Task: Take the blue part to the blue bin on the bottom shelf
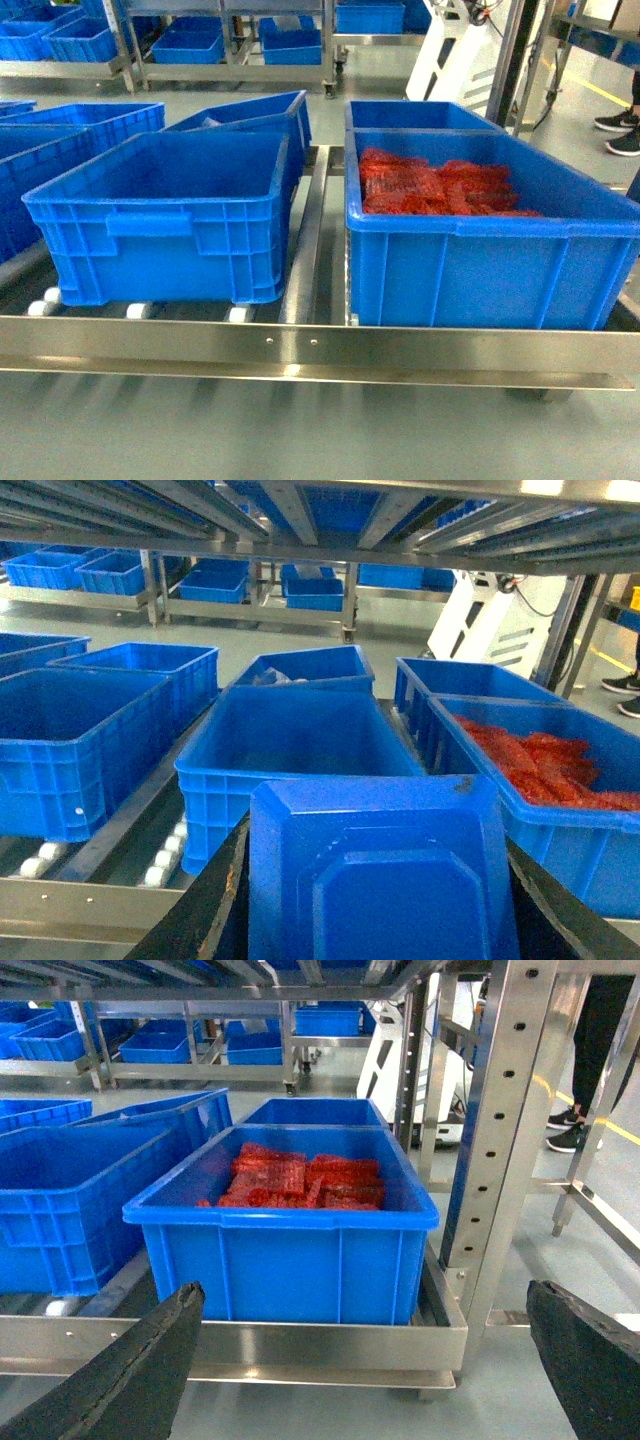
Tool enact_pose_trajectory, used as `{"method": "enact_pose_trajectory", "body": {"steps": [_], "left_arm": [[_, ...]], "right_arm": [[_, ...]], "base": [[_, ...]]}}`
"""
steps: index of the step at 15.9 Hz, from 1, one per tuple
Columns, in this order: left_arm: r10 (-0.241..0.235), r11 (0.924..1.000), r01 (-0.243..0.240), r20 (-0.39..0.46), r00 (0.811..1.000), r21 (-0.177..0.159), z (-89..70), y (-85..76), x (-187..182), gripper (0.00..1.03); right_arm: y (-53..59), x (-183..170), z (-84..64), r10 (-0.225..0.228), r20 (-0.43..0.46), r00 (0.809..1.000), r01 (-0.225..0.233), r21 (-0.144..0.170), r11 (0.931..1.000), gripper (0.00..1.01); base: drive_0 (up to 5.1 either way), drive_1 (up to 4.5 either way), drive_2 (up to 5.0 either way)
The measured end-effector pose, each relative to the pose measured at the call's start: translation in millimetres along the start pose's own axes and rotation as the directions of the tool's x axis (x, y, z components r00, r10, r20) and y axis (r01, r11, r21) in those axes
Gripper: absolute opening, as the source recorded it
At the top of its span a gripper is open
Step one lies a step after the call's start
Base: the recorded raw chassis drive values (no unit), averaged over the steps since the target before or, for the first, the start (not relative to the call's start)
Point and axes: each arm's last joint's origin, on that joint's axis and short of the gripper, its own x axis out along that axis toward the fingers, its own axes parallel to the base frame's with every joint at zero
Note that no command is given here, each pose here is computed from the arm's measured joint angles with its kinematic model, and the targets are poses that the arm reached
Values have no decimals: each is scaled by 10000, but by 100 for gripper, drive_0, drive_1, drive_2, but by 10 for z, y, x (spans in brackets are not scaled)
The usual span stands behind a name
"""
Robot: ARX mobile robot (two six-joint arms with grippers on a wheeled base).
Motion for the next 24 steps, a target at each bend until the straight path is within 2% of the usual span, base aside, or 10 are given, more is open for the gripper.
{"method": "enact_pose_trajectory", "body": {"steps": [24], "left_arm": [[-6,10000,6,-36,10000,14,-6,0,1,43]], "right_arm": [[0,0,1,4,8,10000,-4,0,10000,98]], "base": [[0,0,0]]}}
